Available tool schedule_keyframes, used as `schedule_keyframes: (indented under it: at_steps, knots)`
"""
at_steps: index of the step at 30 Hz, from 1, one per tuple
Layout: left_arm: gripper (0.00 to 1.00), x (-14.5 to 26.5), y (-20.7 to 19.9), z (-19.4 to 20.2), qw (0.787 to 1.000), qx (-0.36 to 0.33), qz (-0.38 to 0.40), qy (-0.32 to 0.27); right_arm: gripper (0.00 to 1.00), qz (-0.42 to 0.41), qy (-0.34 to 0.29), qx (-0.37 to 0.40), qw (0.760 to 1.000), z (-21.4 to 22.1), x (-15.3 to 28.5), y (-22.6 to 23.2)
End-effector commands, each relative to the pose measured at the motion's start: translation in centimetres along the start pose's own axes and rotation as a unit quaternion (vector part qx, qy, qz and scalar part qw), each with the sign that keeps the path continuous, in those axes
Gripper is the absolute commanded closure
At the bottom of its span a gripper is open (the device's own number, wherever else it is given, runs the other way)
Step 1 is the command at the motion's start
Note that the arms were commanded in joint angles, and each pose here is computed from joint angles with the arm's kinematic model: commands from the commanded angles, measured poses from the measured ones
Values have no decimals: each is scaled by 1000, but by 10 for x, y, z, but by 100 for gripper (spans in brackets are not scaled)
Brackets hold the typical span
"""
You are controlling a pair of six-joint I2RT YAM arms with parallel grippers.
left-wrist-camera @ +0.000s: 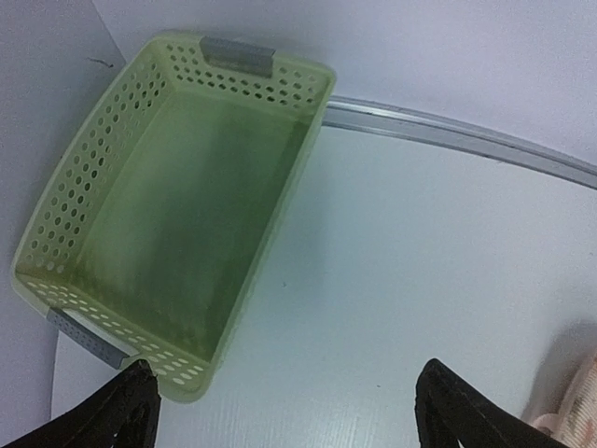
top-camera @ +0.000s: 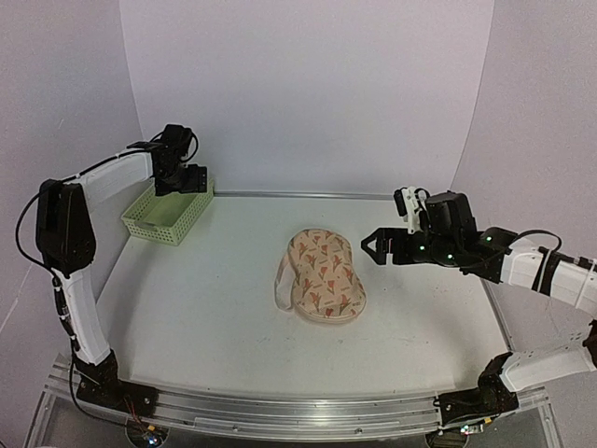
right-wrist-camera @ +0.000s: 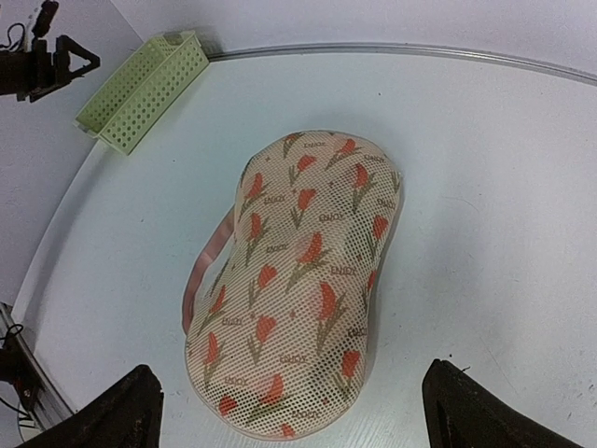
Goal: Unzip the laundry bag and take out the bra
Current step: Pick up the bin from the corner of the board.
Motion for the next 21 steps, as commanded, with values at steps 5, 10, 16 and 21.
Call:
schedule_keyframes:
  at_steps: [5, 10, 16, 21]
  knots:
    - [8, -40, 32, -3, 998, -7, -57, 23, 2, -33, -33, 7, 999, -20, 6, 18]
    - [17, -67, 40, 2, 997, -11, -62, 45, 2, -36, -30, 3, 999, -16, 5, 17]
    - [26, -93, 49, 4, 996, -9, -68, 59, 2, -38, -30, 3, 999, -15, 6, 17]
    - [33, -112, 47, 13, 996, -8, -50, 74, 2, -38, -31, 1, 999, -15, 6, 17]
Point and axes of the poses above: each gripper's point midway between its finger pads, its own x axis back along the fingers, its own y axis along the line the jaws close on, z = x × y, the point moved 3 cm from there along x, back along the fingers, and after that the axes turned 9 degrees about -x, right-handed, at the moved point
